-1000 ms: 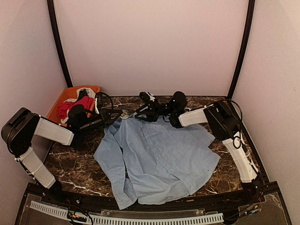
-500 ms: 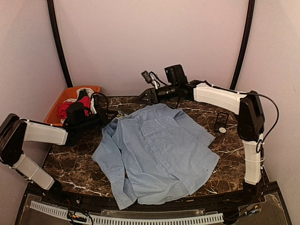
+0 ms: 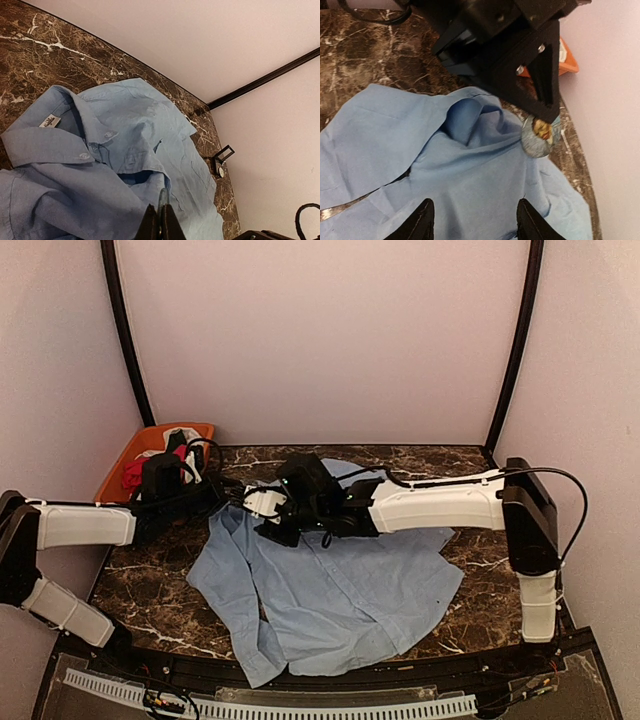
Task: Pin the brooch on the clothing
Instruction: Position the brooch on the flattened clothing.
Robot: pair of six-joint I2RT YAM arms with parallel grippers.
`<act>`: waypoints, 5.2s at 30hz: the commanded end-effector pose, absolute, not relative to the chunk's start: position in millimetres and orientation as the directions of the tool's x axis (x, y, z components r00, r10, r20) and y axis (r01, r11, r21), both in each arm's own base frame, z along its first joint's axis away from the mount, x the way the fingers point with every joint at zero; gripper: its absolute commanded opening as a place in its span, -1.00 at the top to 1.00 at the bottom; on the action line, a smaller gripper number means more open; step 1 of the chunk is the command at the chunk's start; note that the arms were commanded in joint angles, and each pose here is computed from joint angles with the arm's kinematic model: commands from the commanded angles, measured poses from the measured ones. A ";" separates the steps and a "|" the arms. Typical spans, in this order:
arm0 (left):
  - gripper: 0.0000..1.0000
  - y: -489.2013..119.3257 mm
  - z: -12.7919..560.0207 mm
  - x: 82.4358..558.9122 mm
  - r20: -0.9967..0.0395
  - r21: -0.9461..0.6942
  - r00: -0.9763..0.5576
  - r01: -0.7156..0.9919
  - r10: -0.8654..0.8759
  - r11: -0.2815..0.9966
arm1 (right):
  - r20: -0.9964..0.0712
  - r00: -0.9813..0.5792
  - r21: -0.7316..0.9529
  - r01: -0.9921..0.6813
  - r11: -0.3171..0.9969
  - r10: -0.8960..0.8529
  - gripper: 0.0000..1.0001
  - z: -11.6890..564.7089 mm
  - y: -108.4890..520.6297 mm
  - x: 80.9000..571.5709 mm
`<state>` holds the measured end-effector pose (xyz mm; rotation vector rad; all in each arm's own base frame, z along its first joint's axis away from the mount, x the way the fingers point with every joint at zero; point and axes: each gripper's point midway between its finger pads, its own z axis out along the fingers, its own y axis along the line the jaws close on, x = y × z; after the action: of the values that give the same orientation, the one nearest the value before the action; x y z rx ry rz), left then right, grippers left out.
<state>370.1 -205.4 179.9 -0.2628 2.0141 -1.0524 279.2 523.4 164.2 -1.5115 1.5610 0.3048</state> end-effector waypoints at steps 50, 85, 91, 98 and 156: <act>0.95 -197.2 220.3 355.0 -0.533 -0.823 -0.584 0.189 -0.612 0.536 | -0.683 0.426 -0.729 -0.438 0.526 -0.593 0.33 209.9 575.8 345.7; 0.96 -193.0 238.7 350.4 -0.534 -0.833 -0.554 0.213 -0.639 0.511 | -0.709 0.345 -0.694 -0.492 0.525 -0.614 0.81 177.7 566.3 364.3; 0.96 -193.6 241.0 350.3 -0.527 -0.839 -0.554 0.218 -0.645 0.498 | -0.713 0.372 -0.693 -0.502 0.517 -0.594 0.98 179.5 567.6 360.7; 0.96 -195.1 242.6 349.7 -0.512 -0.850 -0.559 0.219 -0.652 0.480 | -0.718 0.389 -0.692 -0.488 0.533 -0.577 0.89 186.0 571.5 362.3; -0.27 -233.4 272.7 312.3 -0.721 -0.628 -0.421 0.732 -0.550 0.264 | -0.832 -0.540 0.527 -0.841 -0.125 0.127 1.00 295.1 456.1 281.8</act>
<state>333.0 -232.4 226.7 0.0678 1.6162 -1.3608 285.6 462.1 288.3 -0.8362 1.4913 1.5854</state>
